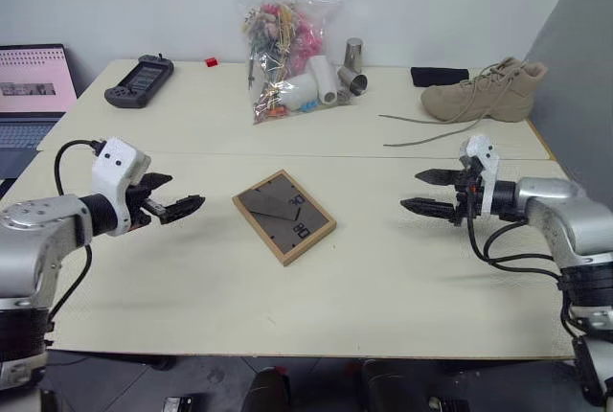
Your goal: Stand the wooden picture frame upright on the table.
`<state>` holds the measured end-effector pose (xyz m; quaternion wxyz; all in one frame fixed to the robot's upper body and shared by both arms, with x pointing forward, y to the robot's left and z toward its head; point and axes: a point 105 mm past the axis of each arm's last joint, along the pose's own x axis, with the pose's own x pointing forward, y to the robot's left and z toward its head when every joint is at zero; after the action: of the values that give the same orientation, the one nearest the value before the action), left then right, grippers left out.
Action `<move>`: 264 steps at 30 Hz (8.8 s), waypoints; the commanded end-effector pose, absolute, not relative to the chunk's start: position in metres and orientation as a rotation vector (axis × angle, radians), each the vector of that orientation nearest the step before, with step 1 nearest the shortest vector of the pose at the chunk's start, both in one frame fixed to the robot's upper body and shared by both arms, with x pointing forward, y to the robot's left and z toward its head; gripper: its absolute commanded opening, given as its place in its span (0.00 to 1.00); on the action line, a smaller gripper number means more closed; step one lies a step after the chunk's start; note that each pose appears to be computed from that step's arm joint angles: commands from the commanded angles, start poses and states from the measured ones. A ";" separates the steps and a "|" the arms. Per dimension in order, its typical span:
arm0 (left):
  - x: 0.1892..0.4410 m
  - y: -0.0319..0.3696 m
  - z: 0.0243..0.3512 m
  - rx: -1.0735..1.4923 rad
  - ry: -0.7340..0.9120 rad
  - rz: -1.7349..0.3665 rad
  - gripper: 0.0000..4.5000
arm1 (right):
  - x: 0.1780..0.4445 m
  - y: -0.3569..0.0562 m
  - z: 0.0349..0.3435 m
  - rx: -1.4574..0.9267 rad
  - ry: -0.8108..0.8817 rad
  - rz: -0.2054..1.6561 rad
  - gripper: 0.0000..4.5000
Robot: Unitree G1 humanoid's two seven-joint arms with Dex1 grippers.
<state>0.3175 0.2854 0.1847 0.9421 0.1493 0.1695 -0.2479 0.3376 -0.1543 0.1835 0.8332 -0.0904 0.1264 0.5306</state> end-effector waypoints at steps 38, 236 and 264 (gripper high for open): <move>0.362 0.240 0.127 0.336 0.276 -0.437 0.01 | 0.370 -0.051 0.121 -0.373 0.221 1.290 0.00; 0.333 0.135 0.190 -0.430 0.462 -1.049 0.29 | 0.355 -0.082 0.221 -0.113 0.157 1.224 0.31; 0.333 0.127 0.198 -0.382 0.425 -1.047 0.29 | 0.308 0.016 0.232 -0.108 0.049 1.555 0.99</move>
<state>0.3374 0.1364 0.1743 0.8320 -0.1931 0.2432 -0.4597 0.3449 -0.0028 0.2251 0.7853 -0.0468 0.0342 0.6163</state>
